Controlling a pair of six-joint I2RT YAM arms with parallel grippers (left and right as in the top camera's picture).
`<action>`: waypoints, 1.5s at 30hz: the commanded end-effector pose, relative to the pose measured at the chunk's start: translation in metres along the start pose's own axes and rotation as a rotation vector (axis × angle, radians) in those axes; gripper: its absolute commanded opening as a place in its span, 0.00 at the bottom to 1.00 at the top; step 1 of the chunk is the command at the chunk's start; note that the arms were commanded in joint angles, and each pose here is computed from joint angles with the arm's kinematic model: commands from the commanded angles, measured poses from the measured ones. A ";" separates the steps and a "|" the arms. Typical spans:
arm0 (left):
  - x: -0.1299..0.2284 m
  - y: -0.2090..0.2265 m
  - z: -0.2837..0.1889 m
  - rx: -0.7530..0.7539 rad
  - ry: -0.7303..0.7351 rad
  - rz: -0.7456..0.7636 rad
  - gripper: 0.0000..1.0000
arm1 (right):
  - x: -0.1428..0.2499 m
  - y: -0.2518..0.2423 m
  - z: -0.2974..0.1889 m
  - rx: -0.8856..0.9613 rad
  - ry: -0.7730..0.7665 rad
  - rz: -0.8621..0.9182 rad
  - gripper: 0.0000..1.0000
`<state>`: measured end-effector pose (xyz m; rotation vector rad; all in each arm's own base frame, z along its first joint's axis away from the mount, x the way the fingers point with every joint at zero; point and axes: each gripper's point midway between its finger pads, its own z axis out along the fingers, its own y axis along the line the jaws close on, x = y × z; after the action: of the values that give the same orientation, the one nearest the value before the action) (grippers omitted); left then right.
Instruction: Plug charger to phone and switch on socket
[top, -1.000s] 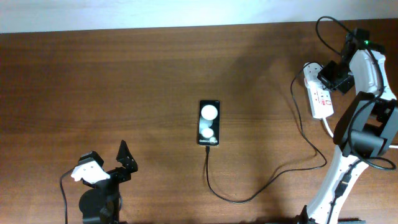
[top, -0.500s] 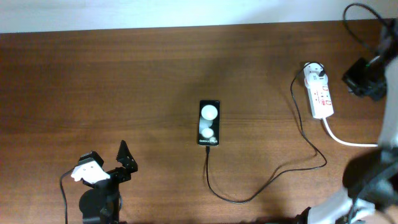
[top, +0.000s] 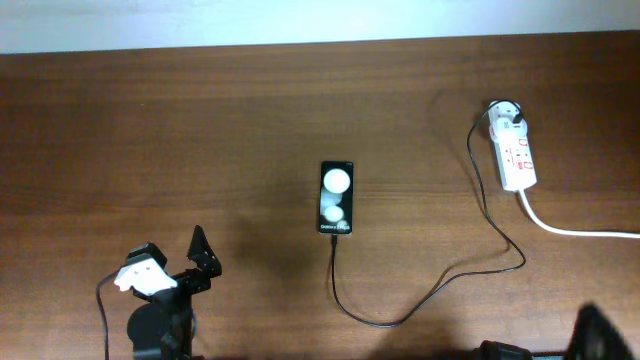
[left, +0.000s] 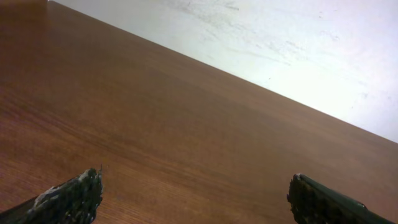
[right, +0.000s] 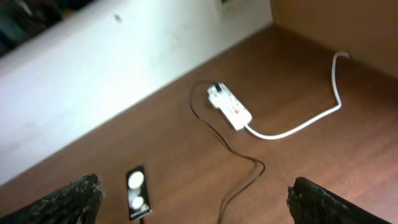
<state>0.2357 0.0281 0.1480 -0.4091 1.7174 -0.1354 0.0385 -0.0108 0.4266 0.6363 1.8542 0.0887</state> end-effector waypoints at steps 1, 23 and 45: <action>0.001 0.000 0.000 0.005 0.000 -0.007 0.99 | 0.016 -0.008 -0.038 -0.048 -0.114 -0.007 0.99; 0.001 0.000 0.000 0.004 0.000 -0.007 0.99 | 0.109 0.013 0.188 -0.400 -0.176 -0.109 0.99; 0.001 0.000 0.000 0.004 0.000 -0.007 0.99 | 0.194 -0.003 0.276 -0.444 -0.126 -0.276 0.99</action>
<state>0.2357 0.0281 0.1477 -0.4092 1.7177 -0.1353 0.2388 0.0037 0.1582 0.2141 1.7033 0.3258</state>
